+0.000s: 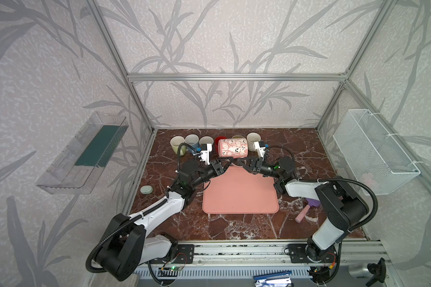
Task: Turn the mug right side up
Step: Place the mug at the top-right of the table.
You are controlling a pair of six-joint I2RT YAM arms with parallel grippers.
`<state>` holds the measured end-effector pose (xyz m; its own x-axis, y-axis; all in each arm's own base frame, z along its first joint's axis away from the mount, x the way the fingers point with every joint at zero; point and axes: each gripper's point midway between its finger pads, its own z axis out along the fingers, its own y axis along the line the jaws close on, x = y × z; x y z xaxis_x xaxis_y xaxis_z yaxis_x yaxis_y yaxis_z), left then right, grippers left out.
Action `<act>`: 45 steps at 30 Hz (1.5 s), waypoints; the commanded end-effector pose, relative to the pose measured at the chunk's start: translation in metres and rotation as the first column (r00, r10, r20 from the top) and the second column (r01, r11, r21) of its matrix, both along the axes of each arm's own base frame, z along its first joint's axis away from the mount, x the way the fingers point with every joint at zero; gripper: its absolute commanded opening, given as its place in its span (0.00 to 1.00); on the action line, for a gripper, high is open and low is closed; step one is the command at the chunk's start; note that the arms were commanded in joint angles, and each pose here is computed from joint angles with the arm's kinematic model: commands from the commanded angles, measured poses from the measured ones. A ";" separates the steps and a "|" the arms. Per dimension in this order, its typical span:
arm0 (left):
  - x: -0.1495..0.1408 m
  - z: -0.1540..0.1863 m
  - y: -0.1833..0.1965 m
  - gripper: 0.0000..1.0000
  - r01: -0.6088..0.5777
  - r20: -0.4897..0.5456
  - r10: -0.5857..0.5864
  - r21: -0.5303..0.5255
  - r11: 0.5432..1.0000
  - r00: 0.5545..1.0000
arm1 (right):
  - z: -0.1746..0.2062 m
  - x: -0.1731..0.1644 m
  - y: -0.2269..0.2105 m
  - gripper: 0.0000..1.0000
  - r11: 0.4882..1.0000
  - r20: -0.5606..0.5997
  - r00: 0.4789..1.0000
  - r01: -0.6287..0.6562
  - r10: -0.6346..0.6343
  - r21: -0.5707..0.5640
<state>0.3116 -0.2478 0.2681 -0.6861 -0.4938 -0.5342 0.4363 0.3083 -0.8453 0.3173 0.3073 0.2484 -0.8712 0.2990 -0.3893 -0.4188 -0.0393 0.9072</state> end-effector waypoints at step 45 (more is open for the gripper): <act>-0.054 -0.022 0.169 0.99 -0.361 0.163 0.420 0.816 0.451 0.893 | -0.031 -0.010 -0.117 0.00 0.825 0.010 0.944 0.293 -0.329 -0.483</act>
